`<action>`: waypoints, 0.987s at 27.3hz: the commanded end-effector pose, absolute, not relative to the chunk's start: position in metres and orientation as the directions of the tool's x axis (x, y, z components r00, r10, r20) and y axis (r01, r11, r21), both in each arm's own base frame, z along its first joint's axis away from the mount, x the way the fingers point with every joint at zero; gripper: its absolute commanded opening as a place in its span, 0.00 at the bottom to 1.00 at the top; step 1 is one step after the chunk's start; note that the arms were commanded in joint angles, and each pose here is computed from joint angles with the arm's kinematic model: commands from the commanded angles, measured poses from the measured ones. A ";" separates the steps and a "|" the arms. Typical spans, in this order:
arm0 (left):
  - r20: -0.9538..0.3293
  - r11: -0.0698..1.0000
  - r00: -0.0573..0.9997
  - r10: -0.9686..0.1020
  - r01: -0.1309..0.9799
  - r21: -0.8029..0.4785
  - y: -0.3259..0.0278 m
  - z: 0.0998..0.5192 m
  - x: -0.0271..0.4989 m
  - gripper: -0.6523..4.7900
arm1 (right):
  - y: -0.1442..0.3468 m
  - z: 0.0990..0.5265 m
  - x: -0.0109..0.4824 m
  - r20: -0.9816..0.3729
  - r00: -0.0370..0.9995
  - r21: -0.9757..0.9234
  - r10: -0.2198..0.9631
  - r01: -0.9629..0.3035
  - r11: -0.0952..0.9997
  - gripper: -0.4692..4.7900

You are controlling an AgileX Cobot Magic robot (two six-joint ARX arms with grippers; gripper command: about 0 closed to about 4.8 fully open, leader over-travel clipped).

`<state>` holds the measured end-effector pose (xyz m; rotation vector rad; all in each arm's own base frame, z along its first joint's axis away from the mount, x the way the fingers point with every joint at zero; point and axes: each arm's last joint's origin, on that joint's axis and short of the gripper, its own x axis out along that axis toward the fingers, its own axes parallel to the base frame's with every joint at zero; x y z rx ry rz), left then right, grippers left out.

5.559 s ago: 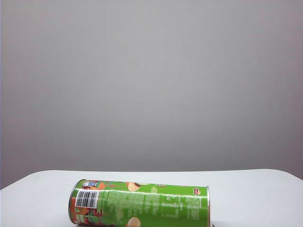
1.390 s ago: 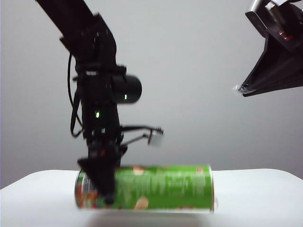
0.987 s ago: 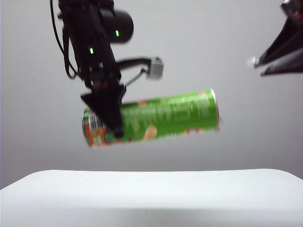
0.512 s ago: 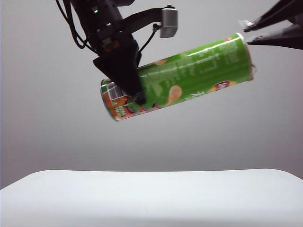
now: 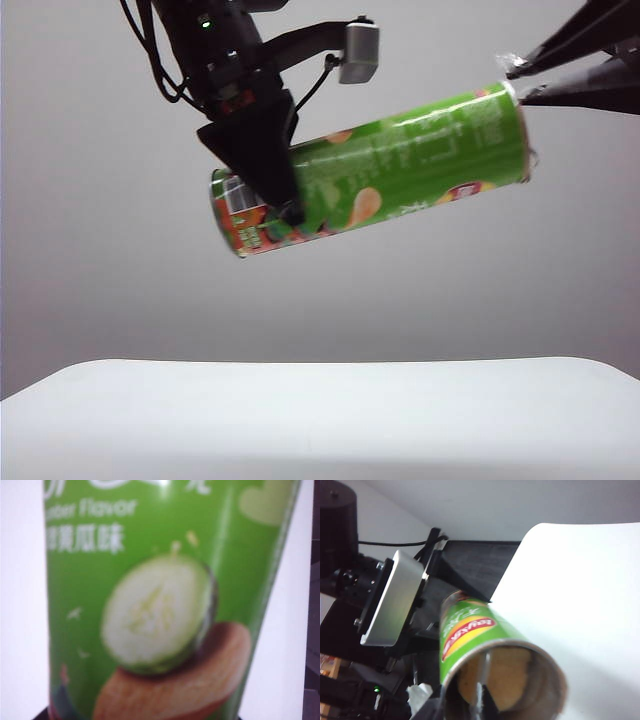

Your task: Pick up the green tub of chips from the desk, pull out the transparent container with the chips inside partially, and then place the chips back on the desk.

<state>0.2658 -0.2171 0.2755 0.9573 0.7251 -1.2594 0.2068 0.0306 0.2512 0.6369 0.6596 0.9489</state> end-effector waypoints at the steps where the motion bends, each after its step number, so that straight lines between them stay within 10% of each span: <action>1: -0.873 0.038 0.184 -0.451 0.982 0.187 -0.216 0.279 0.264 0.61 | 0.030 0.252 0.207 -0.226 0.425 0.722 0.876 -0.531 0.443 0.26; 27: -0.852 0.028 0.172 -0.495 0.983 0.183 -0.219 0.280 0.266 0.61 | 0.031 0.248 0.204 -0.251 0.400 0.722 0.882 -0.529 0.446 0.26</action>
